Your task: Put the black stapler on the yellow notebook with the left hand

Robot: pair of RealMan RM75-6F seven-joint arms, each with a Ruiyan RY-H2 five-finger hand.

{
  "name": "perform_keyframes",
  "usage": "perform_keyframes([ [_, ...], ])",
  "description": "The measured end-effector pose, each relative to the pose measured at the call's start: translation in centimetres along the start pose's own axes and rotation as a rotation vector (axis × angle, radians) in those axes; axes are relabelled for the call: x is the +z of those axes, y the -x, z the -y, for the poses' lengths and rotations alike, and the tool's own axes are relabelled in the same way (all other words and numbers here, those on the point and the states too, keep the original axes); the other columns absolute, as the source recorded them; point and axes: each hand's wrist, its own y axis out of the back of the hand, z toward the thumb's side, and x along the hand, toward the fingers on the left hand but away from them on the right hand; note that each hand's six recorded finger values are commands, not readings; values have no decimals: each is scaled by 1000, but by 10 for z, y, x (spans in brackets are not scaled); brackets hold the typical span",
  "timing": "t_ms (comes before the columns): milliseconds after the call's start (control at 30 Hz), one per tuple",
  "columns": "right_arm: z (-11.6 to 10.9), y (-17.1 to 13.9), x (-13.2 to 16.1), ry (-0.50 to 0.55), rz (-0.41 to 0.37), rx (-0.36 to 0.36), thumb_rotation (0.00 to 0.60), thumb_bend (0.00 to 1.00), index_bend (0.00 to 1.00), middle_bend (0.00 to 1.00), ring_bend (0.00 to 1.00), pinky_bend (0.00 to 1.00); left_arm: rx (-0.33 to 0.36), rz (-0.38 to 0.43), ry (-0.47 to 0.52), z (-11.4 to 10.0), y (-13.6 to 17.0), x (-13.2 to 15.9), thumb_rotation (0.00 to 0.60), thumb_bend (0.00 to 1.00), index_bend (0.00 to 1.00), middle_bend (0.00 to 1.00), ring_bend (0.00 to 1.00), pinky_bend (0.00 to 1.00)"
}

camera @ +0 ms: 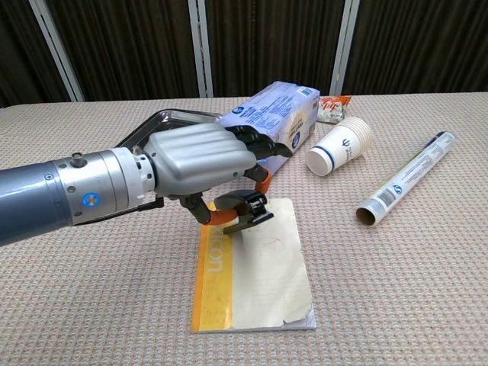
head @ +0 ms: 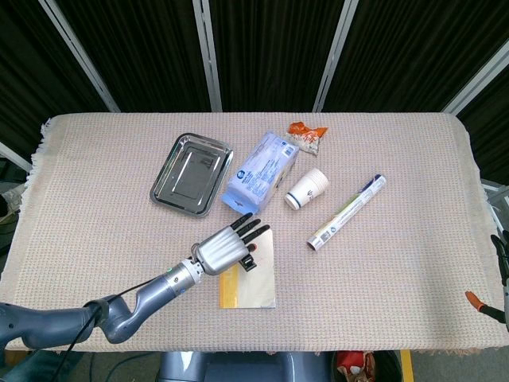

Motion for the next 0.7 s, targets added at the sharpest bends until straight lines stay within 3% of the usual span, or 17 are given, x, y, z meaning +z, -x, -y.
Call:
perform_keyframes([
  [100,0,0,-1,0,4,-1,600,55,4,0,0,0,-9,18,-2,2,-6,6,600,507,719,0,0,0],
  [300,-2,-1,-3,3,10,-5,600,55,4,0,0,0,-16,42,1,2,-9,14,600,388,449,0,0,0],
  [500,-3,-1,-5,4,15,-8,600,56,3,0,0,0,-18,60,19,-2,-5,17,600,293,364,0,0,0],
  [700,-3,-1,-3,5,12,-9,600,55,3,0,0,0,-28,73,25,-4,2,17,600,270,293,0,0,0],
])
